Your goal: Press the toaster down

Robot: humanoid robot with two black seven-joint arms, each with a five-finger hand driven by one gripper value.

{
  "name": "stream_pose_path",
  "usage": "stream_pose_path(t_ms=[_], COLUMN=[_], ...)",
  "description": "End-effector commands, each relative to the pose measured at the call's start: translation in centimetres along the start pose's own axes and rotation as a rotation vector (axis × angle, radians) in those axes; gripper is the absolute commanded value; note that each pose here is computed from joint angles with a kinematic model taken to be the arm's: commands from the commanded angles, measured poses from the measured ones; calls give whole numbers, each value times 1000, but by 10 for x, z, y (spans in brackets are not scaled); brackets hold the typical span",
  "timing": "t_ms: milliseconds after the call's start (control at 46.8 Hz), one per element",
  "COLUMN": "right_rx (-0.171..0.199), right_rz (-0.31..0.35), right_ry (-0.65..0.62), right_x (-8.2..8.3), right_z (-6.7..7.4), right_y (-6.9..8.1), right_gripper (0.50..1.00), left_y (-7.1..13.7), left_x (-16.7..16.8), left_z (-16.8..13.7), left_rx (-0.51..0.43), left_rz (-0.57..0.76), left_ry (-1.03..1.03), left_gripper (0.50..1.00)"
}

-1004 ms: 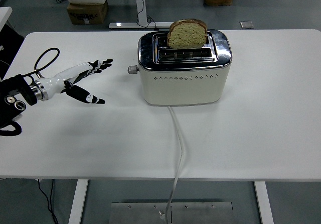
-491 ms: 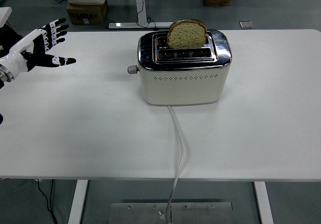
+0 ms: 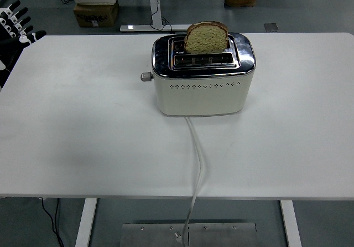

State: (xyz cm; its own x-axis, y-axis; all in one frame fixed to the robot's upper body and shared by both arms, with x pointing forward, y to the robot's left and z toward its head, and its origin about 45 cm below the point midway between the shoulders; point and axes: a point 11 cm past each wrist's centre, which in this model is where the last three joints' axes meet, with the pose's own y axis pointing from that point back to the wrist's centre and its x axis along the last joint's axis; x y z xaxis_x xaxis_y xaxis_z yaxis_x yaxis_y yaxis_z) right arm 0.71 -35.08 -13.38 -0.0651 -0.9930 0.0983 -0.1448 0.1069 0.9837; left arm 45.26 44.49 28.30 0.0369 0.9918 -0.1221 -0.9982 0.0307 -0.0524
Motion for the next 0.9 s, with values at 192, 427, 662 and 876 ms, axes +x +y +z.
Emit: stream_pose_path(t_ms=[192, 427, 662, 876], right_rx=[0, 0, 0, 0], right_rz=[0, 0, 0, 0], right_ry=[-2, 0, 1, 0], right_x=[0, 0, 0, 0], right_z=[0, 0, 0, 0], right_y=[0, 0, 0, 0], right_gripper=[998, 998, 998, 1000], left_y=[3, 3, 1, -4], left_x=[17, 18, 29, 14], left_z=[-9, -22, -24, -35], left_rx=[-26, -15, -42, -29], left_rz=[120, 143, 210, 194], left_ry=[178, 185, 216, 241], left_gripper=[1000, 1000, 1000, 1000])
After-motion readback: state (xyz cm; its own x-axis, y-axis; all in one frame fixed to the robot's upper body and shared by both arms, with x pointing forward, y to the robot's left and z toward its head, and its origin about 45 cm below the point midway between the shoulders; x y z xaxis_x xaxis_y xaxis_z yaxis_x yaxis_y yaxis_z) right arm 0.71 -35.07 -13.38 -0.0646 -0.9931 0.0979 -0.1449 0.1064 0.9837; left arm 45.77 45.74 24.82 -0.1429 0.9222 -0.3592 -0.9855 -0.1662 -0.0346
